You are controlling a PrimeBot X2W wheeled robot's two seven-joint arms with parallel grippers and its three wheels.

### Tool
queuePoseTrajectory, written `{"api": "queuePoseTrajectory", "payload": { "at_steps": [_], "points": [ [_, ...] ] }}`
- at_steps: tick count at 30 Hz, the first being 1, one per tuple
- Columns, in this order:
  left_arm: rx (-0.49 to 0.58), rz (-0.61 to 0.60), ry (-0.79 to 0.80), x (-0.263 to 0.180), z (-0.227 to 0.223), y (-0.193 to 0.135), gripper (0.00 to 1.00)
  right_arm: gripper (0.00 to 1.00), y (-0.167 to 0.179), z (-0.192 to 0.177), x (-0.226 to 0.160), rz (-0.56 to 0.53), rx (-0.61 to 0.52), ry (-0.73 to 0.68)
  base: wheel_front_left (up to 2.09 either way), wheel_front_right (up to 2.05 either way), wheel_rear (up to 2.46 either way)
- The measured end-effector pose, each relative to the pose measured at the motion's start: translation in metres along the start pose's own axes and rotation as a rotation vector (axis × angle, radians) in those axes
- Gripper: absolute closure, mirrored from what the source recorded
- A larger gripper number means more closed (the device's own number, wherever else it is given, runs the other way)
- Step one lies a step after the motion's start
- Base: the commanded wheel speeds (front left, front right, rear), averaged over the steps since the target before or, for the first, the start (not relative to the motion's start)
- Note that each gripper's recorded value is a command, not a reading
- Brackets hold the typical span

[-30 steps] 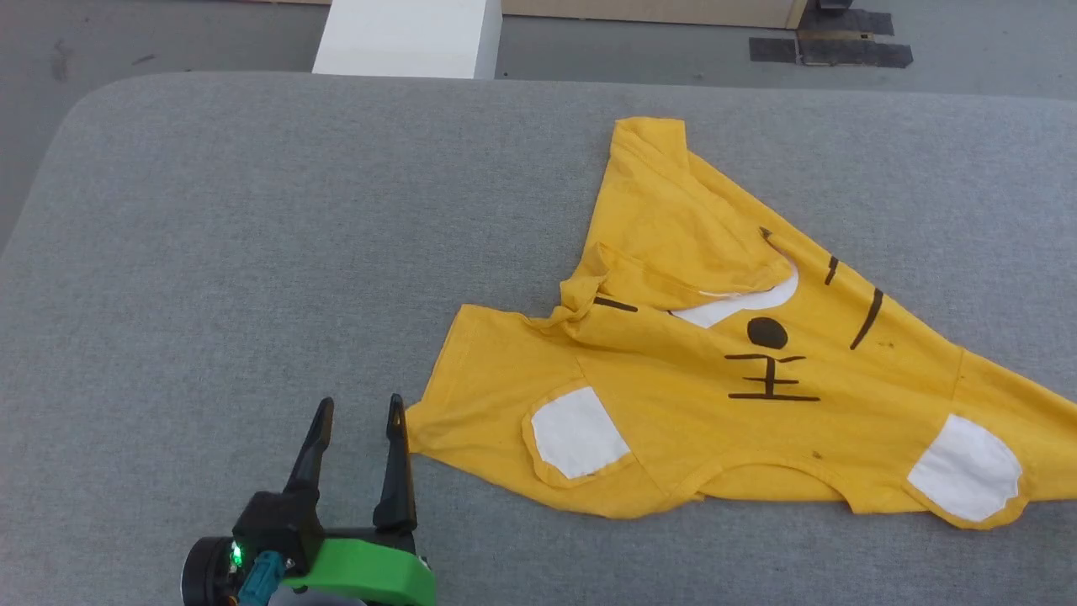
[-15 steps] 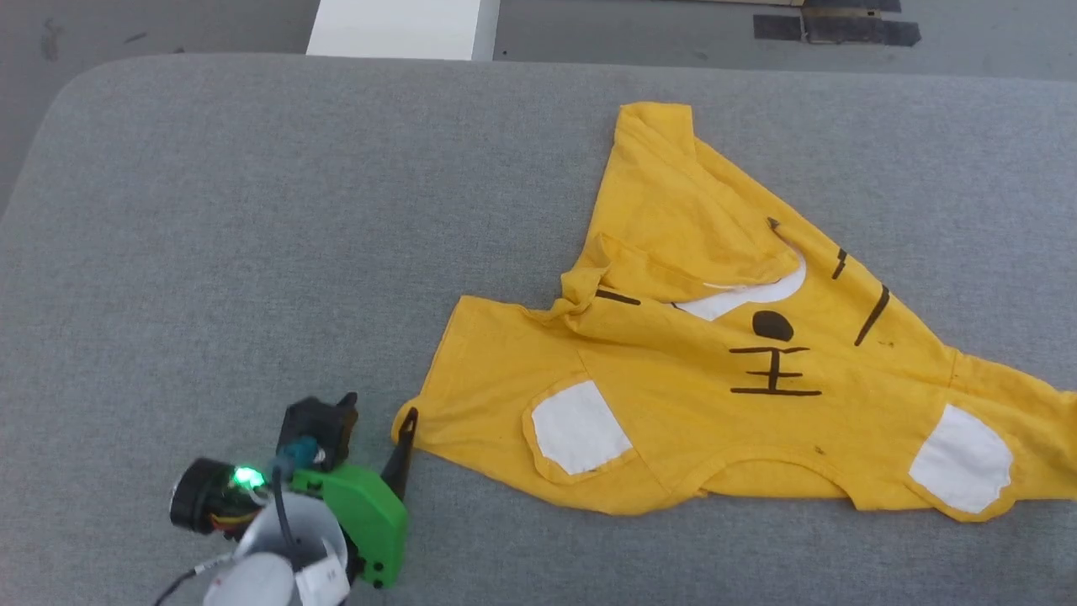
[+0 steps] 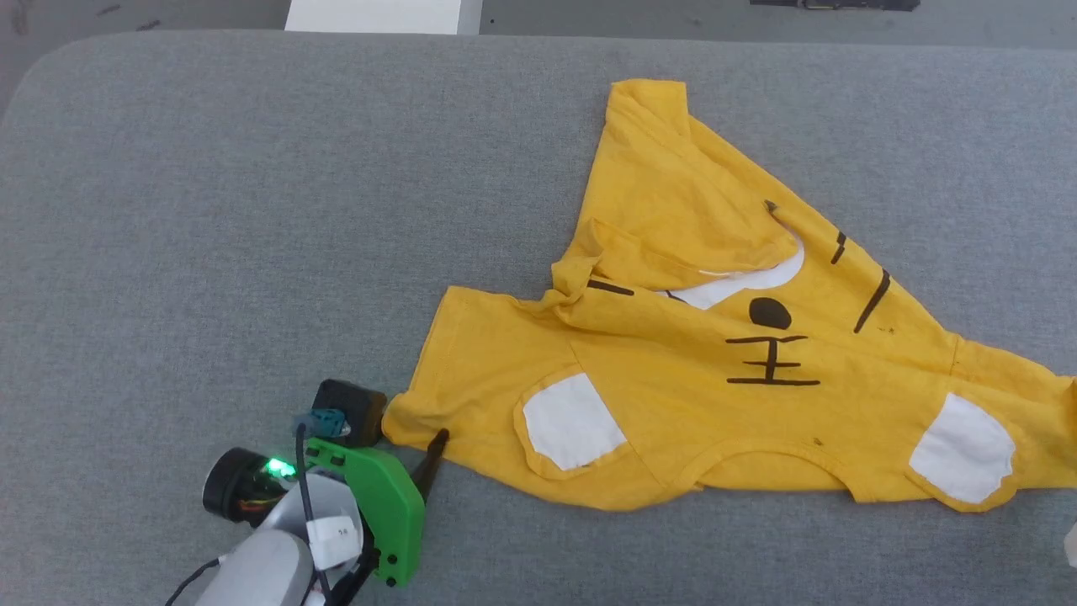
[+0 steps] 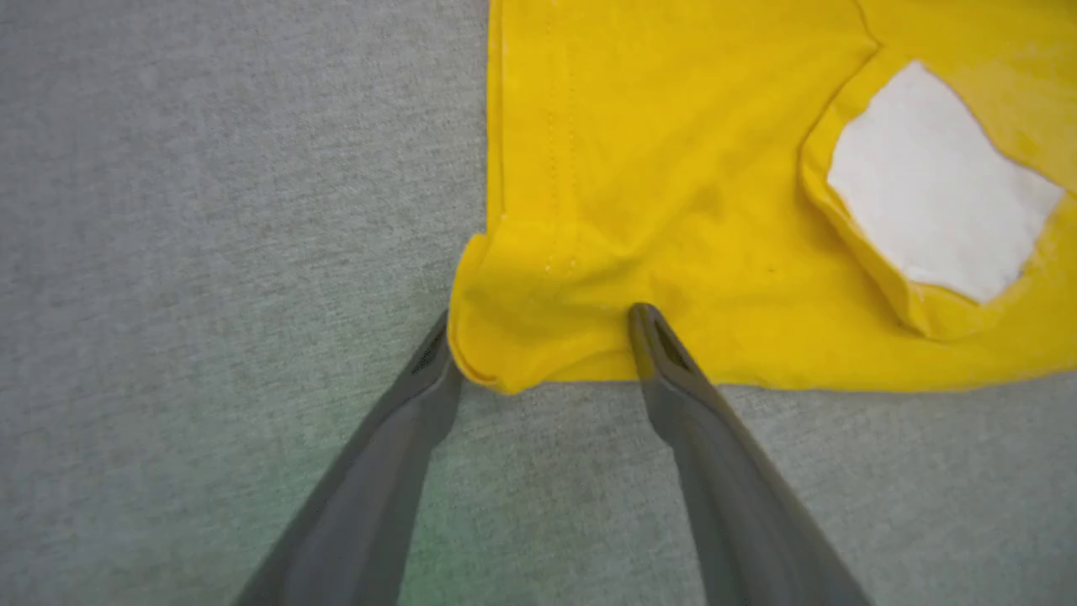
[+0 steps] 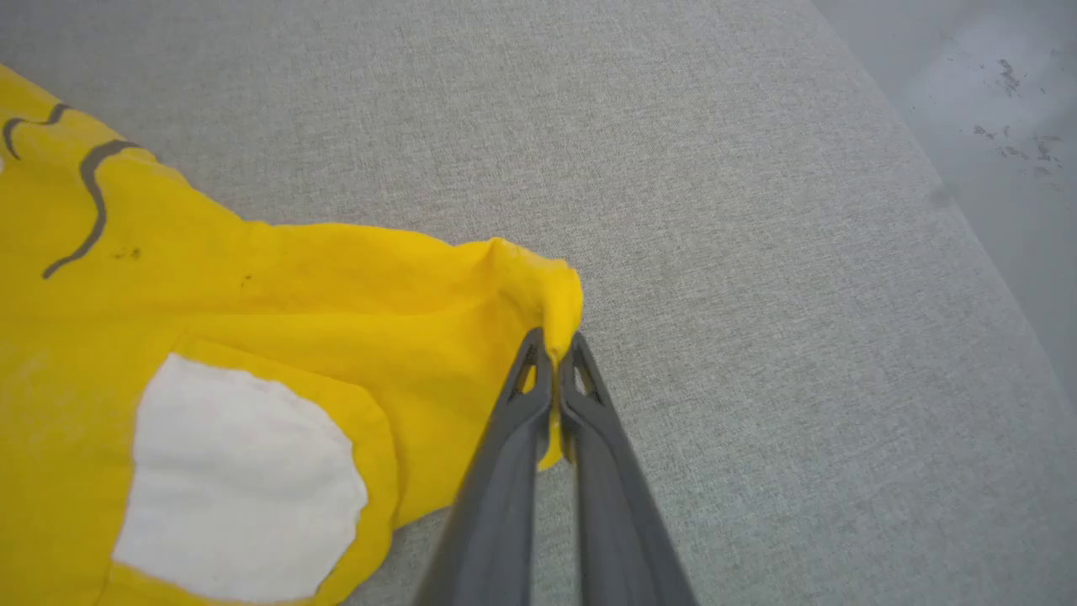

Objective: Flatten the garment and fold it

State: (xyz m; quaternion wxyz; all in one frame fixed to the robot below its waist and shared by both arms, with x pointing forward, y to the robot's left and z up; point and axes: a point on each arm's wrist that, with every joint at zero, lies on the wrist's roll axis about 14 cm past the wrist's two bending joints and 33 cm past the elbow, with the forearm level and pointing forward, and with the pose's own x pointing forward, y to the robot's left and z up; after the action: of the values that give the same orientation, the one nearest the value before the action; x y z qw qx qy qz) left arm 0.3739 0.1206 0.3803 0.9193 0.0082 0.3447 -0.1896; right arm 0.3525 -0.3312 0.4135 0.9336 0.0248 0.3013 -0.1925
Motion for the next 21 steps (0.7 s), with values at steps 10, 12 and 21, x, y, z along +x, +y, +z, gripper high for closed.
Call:
{"api": "queuePoseTrajectory", "payload": {
  "at_steps": [10,12,21],
  "points": [
    [-0.073,0.029,-0.142,0.001,0.024,0.012,1.00,1.00,0.005,0.010,-0.005,0.019,0.007,-0.048,0.00,0.00,0.00],
    [-0.153,0.030,-0.220,-0.007,0.041,0.012,1.00,1.00,0.010,0.020,-0.010,0.040,0.025,-0.085,0.00,0.00,0.00],
    [-0.391,0.067,-0.633,-0.083,0.147,0.023,1.00,1.00,0.055,0.114,-0.057,0.236,0.064,-0.365,0.00,0.00,0.00]
  ]
}}
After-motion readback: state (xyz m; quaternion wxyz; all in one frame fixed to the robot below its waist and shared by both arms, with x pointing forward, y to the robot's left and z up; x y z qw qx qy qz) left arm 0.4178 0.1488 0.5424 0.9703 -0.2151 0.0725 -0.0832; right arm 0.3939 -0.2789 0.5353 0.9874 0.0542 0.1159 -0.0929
